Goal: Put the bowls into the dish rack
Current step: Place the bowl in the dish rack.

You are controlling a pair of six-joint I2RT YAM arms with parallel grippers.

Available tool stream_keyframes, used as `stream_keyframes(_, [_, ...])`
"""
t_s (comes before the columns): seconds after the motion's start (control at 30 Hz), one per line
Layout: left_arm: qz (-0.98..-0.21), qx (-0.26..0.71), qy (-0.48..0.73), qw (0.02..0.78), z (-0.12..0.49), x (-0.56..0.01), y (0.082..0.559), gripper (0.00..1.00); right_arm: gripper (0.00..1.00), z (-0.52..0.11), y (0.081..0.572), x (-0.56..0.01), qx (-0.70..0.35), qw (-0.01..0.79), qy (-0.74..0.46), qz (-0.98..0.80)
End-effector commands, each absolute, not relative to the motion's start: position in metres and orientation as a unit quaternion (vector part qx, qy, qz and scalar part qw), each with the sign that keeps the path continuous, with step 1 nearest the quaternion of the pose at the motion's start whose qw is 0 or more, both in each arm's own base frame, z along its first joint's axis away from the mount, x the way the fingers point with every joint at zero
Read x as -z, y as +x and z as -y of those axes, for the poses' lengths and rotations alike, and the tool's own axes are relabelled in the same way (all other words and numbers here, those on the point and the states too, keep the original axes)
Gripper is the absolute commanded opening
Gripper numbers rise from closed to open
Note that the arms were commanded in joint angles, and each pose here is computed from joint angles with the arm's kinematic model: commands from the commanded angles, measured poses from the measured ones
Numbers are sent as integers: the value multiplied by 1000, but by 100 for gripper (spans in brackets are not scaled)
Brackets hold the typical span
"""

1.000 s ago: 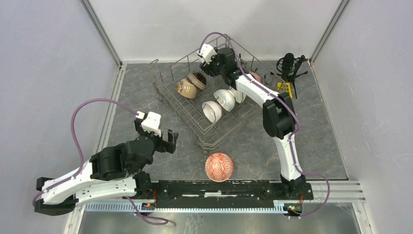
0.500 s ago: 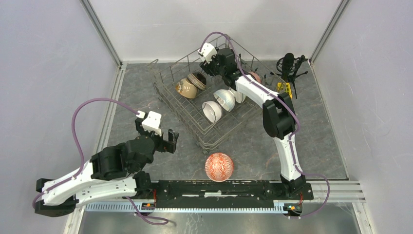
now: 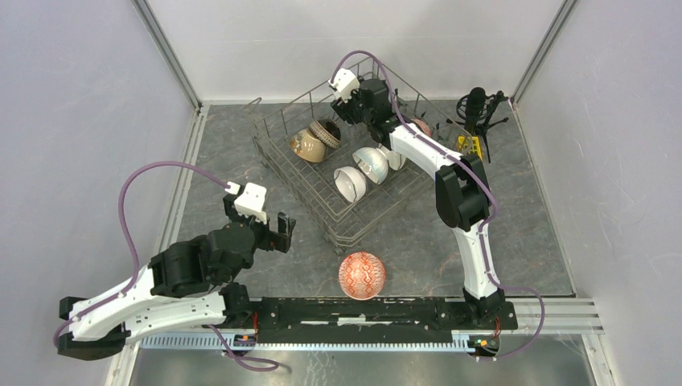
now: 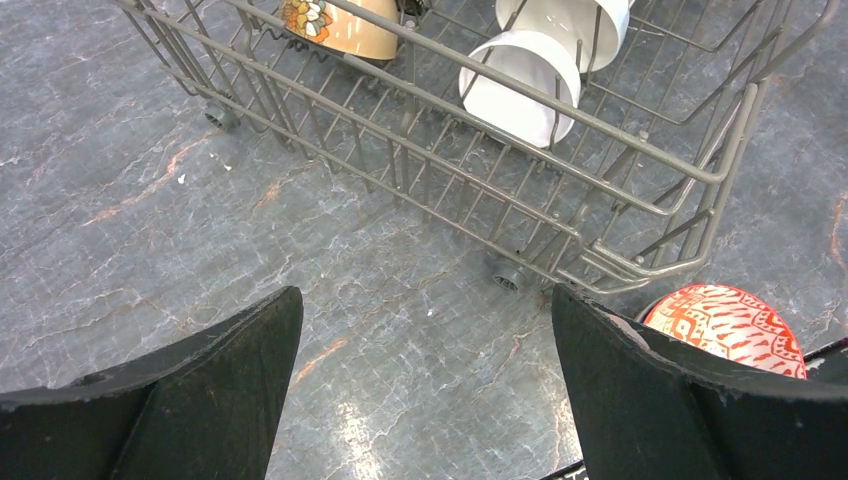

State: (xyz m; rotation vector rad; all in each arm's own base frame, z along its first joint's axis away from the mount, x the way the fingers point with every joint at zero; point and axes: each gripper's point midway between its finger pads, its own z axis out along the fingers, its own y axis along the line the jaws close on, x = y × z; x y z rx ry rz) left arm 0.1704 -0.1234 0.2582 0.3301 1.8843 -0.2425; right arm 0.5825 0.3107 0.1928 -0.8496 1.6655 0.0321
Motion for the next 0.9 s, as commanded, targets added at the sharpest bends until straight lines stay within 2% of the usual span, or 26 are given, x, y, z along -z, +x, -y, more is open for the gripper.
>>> stream_keyframes(0.0, [-794,101,148,581,126,-264,174,100,0,-296,591,-266,3,661,-322,-678])
stream_keyframes(0.23, [-794,101,149,580,126,-264,174,100,0,-293,592,-295,2,682,-312,-662])
stream_keyframes(0.57, [-794,105,148,580,126,-264,174,100,0,-290,596,-275,4,665,-326,-671])
stream_keyframes(0.87, [-795,109,148,578,128,-263,176,100,0,-294,590,-302,-5,680,-340,-650])
